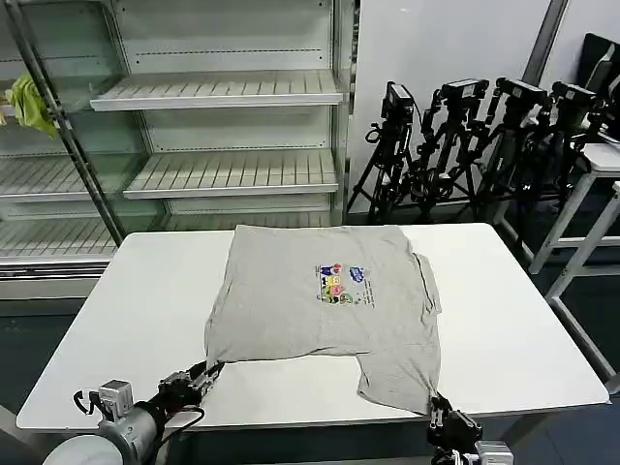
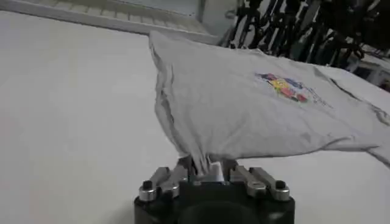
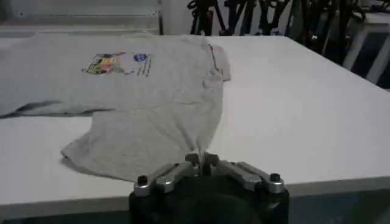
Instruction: Fold and organize the clothes.
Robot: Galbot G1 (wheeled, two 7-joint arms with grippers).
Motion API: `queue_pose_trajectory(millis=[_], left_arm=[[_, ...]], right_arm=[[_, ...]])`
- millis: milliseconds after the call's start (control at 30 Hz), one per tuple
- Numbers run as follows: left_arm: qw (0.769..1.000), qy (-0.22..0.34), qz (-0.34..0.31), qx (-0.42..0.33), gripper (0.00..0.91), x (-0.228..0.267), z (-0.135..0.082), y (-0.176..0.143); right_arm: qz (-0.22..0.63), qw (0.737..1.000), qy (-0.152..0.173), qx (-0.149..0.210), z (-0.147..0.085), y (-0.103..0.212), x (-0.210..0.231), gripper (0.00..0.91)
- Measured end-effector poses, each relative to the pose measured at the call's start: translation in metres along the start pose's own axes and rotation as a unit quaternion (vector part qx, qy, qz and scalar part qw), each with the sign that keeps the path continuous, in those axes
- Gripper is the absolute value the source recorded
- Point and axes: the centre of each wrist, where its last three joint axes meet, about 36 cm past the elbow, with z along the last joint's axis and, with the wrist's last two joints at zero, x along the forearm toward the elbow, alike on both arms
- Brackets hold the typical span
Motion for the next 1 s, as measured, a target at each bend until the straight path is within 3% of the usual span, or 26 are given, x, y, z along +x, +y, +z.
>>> queue_pose_trajectory(millis=[1000], left_arm=[[0.999, -0.011, 0.008, -0.03, 0.05, 0.028, -0.013, -0.007]], right_arm=[[-0.003, 1.0, -0.01, 0.013, -0.02, -0.012, 0.031, 0.0]])
